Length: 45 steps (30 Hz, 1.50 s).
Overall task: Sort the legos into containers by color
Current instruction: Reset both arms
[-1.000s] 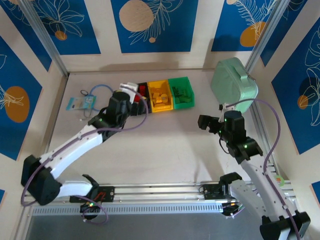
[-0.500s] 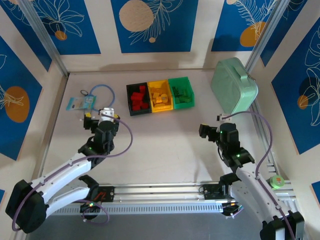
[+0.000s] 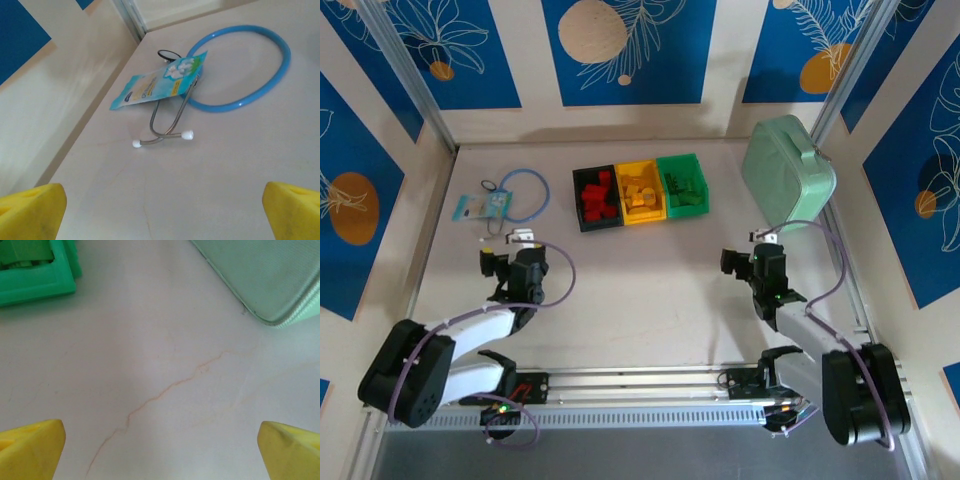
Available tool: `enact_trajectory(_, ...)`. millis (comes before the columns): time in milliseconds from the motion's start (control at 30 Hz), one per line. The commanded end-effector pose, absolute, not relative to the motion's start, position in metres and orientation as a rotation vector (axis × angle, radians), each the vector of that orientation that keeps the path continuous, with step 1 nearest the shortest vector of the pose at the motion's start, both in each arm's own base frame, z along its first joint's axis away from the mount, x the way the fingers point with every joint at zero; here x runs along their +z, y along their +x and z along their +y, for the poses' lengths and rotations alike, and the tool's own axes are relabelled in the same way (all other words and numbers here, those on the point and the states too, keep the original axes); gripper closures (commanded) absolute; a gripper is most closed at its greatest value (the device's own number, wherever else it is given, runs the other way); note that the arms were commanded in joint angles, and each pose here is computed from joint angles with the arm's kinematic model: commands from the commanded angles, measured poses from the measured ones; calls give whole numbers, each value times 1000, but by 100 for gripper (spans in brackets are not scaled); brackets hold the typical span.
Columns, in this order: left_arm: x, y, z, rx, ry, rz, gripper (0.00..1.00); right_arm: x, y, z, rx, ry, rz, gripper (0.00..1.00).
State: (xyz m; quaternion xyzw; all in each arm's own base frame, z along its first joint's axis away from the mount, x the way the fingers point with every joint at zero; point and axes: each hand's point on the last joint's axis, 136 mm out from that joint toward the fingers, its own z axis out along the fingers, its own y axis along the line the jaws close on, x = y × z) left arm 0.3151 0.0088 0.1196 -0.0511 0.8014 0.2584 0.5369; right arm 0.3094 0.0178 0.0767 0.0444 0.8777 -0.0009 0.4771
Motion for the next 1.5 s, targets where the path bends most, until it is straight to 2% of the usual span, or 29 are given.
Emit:
enact_trajectory(0, 139, 328, 6, 491, -199, 1779, 0, 120, 342, 23, 17, 56, 1961, 1)
enact_trajectory(333, 149, 332, 23, 509, -270, 1617, 0, 133, 363, 23, 25, 22, 1802, 1)
enact_trajectory(600, 135, 334, 28, 449, -281, 1612, 0, 106, 369, 18, 58, 36, 1800, 1)
enact_trajectory(867, 124, 355, -27, 296, 81, 1661, 0, 104, 376, 24, 34, 5, 1807, 1)
enact_trajectory(1067, 111, 360, -34, 203, 131, 1699, 0, 100, 391, 24, 22, 10, 1873, 1)
enact_trajectory(1233, 96, 393, -13, 201, 35, 1873, 0, 94, 396, 10, 89, 83, 1931, 1)
enact_trajectory(1467, 94, 392, -2, 157, -12, 1880, 0, 95, 396, 10, 86, 84, 1930, 1)
